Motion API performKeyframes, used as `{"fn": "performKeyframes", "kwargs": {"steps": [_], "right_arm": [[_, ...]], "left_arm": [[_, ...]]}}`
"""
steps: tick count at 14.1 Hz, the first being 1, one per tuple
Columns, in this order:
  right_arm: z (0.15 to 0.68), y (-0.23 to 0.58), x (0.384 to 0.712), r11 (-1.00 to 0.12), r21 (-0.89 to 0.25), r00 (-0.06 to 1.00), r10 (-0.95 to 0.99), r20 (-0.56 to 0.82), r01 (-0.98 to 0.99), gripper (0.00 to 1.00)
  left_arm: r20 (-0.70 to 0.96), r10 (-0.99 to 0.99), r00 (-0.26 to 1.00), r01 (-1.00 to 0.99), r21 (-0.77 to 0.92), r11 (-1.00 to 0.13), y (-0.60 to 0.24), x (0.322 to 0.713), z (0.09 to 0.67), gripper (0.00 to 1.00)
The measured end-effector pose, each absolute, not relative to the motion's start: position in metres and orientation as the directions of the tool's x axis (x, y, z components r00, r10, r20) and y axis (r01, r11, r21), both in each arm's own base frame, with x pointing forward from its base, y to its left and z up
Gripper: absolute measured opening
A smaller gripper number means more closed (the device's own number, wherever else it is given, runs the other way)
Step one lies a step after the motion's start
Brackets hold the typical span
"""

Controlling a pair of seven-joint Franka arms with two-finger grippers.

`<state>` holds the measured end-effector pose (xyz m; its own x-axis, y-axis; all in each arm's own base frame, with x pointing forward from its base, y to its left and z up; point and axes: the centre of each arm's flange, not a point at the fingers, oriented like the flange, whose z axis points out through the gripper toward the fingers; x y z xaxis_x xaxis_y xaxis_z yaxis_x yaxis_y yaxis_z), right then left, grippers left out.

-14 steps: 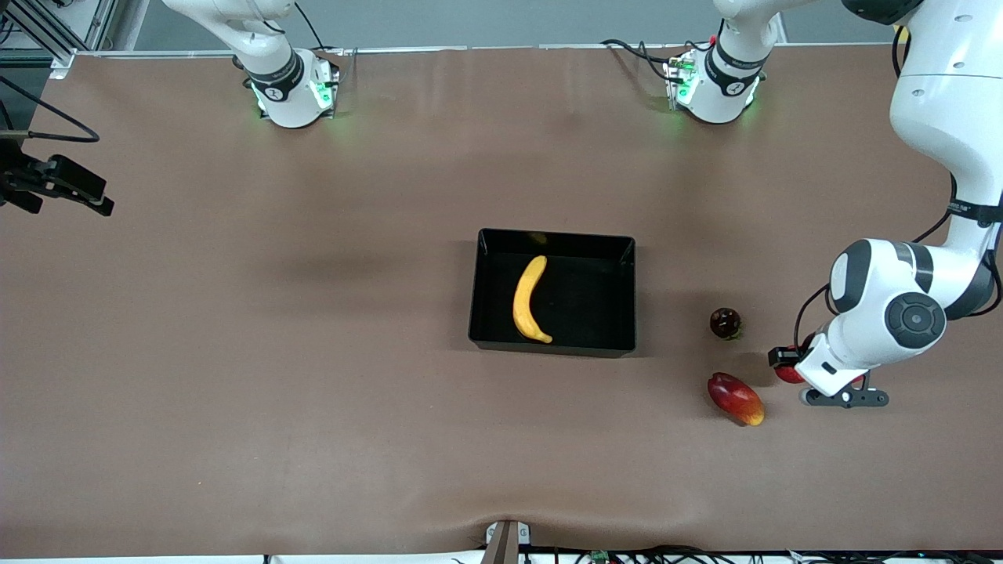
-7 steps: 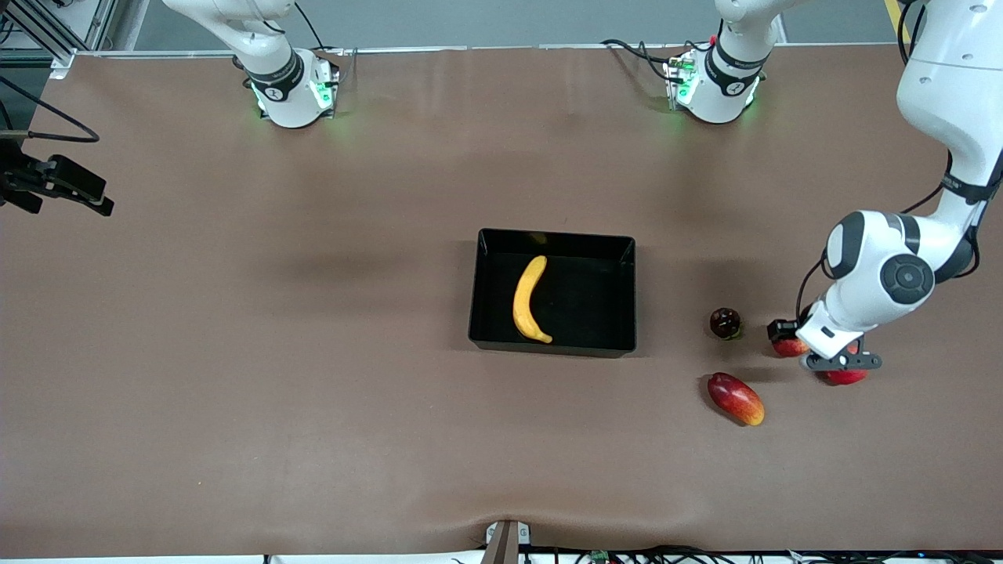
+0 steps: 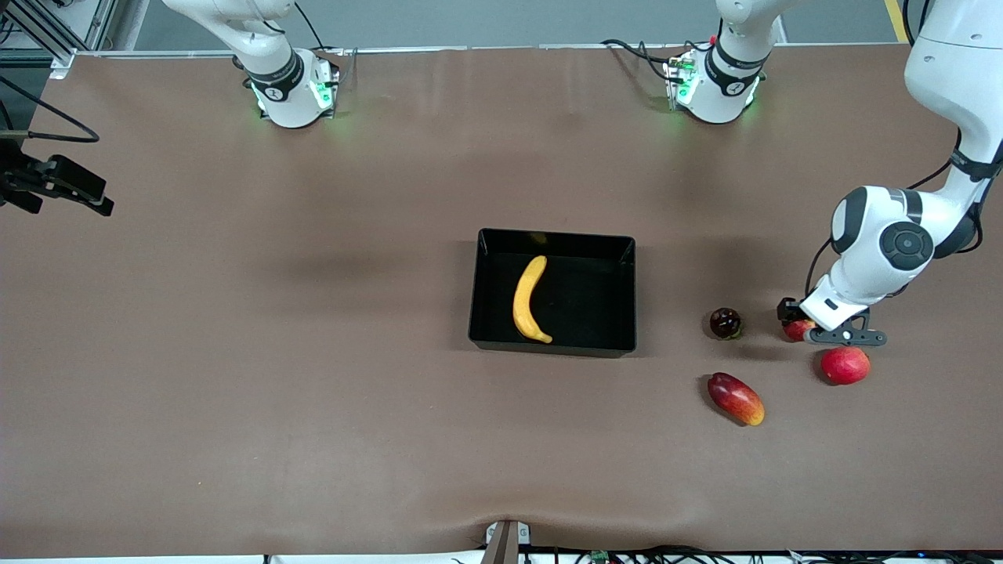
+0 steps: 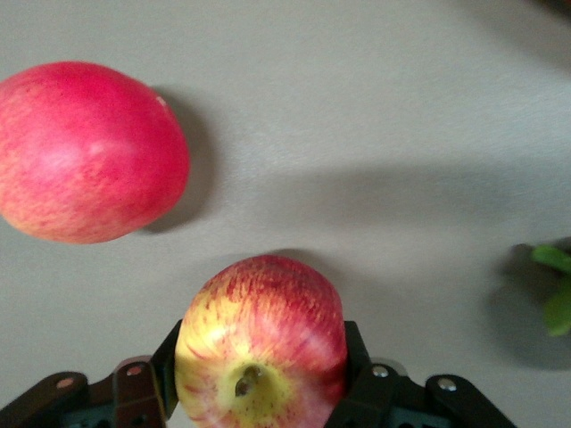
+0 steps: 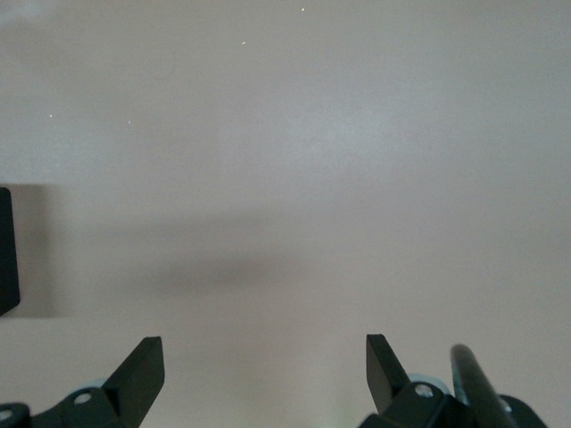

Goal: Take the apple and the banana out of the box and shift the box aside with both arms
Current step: 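Lower the apple onto the table beside the red apple and open, then move the left gripper back over the yellow banana in the box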

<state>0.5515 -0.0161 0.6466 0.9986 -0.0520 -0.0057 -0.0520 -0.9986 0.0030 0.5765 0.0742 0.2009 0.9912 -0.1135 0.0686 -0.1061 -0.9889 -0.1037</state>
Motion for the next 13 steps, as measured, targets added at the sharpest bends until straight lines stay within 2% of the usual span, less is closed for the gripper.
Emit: {"fn": "performKeyframes", "kwargs": {"steps": [2, 3, 5, 6, 13], "right_arm": [[0.646, -0.016, 0.552, -0.999, 0.003, 0.999, -0.052, -0.006, -0.052, 1.0], [0.646, -0.016, 0.552, -0.999, 0.003, 0.999, -0.052, -0.006, -0.052, 1.0], [0.646, -0.017, 0.552, -0.999, 0.003, 0.999, -0.053, -0.007, -0.053, 1.0], [0.646, -0.017, 0.552, -0.999, 0.003, 0.999, -0.054, -0.008, -0.054, 1.0], [0.645, -0.018, 0.552, -0.998, 0.003, 0.998, -0.055, -0.009, -0.055, 1.0]], "left_arm": [[0.076, -0.116, 0.99, -0.108, -0.1, -0.989, 0.075, 0.576, 0.2, 0.7], [0.082, -0.118, 0.99, -0.11, -0.097, -0.989, 0.074, 0.577, 0.199, 0.74], [0.106, -0.12, 0.987, -0.111, -0.095, -0.989, 0.073, 0.58, 0.202, 0.93], [0.123, -0.125, 0.985, -0.114, -0.094, -0.989, 0.07, 0.584, 0.207, 1.0], [0.136, -0.235, 0.962, -0.218, -0.128, -0.967, -0.009, 0.62, 0.293, 1.0]]}}
